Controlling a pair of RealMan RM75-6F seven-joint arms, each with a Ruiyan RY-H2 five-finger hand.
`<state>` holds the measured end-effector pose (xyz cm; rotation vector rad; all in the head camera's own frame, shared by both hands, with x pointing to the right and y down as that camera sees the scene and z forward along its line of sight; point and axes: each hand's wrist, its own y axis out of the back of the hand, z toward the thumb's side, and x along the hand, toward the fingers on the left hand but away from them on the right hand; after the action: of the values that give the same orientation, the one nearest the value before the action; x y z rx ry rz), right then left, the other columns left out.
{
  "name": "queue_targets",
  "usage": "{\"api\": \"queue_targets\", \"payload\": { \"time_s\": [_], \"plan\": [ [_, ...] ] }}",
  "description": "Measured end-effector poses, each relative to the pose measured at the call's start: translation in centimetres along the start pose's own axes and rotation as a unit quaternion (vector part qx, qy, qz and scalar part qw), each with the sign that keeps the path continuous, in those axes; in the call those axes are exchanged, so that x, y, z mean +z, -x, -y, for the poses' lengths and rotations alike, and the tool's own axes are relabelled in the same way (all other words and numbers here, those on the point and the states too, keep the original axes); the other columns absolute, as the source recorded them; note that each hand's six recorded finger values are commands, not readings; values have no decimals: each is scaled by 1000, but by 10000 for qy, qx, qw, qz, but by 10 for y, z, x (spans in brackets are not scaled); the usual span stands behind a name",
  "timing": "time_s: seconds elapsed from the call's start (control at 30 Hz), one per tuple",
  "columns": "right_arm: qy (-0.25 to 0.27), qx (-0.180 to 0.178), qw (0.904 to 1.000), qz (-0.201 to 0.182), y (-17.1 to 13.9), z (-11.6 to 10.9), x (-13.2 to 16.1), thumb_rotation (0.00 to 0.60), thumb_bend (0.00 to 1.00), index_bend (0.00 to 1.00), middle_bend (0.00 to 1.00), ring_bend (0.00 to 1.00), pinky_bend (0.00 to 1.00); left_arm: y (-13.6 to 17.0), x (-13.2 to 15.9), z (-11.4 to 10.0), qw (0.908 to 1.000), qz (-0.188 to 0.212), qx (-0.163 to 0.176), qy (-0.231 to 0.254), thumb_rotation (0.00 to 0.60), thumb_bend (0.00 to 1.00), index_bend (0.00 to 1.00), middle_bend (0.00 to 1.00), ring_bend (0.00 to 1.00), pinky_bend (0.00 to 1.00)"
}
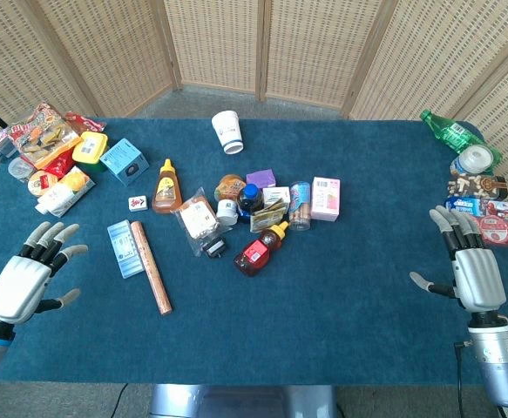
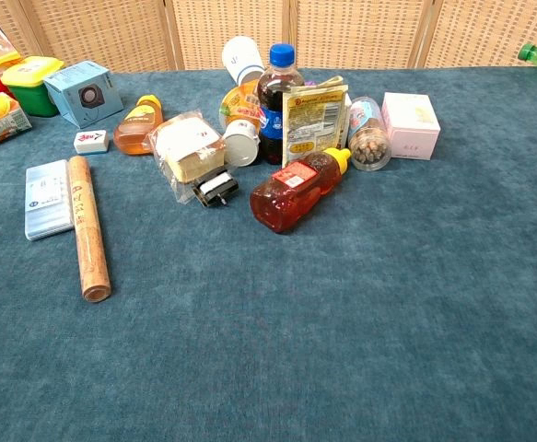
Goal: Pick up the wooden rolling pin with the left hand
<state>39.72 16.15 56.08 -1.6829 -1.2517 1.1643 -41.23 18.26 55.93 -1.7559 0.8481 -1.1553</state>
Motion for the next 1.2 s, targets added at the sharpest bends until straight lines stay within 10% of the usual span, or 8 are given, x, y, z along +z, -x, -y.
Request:
{"api": "queue_targets", "payload": {
  "time_s": [0.37, 0.63, 1.2],
  "plan": [
    [51, -17, 10000, 14, 0, -1, -1, 600, 0, 0, 0, 0, 0, -2, 7, 3, 9998, 159, -114, 43, 600, 226, 253, 0, 0, 0],
    [68, -4, 10000, 46, 0, -1, -2, 600, 0, 0, 0, 0, 0, -6, 15, 15, 9945, 641, -791, -248, 600, 224, 77, 0, 0, 0],
    [113, 12, 9999, 93, 0, -1, -2, 600, 0, 0, 0, 0, 0, -45, 49, 42, 9544, 2017, -1735, -1352, 600, 219, 167, 0, 0, 102]
  ]
}}
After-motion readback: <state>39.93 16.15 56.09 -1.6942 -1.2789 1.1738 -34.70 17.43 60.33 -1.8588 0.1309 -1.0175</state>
